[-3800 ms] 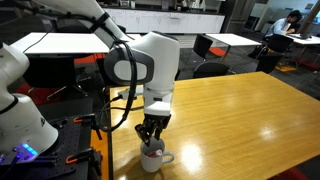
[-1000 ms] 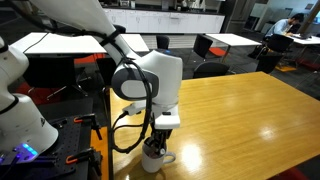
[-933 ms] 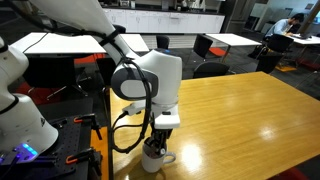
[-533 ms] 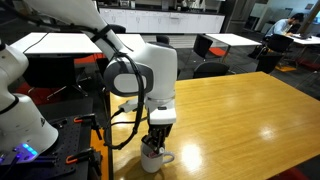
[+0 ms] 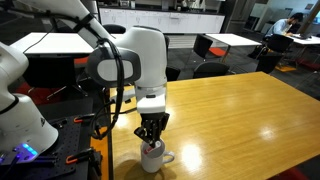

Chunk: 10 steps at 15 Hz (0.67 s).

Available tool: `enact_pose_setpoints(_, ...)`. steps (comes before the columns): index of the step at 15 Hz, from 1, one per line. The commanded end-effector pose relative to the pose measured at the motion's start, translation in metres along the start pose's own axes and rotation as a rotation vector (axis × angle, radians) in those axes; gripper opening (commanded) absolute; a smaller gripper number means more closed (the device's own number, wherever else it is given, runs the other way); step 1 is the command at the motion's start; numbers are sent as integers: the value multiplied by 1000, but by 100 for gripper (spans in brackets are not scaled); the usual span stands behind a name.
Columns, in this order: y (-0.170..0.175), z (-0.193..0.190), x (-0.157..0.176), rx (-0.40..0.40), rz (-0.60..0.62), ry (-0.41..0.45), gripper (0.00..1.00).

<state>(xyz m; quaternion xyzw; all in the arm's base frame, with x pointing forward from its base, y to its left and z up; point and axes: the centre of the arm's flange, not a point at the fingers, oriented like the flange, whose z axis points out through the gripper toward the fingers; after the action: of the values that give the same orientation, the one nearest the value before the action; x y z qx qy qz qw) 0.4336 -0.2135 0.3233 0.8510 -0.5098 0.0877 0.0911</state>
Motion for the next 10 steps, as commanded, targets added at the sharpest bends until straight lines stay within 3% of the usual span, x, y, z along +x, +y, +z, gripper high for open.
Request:
enact_pose_setpoints(1, 17, -30, -15, 35, 48, 58, 5)
enact_pose_setpoints(10, 13, -83, -27, 150, 134, 119, 5)
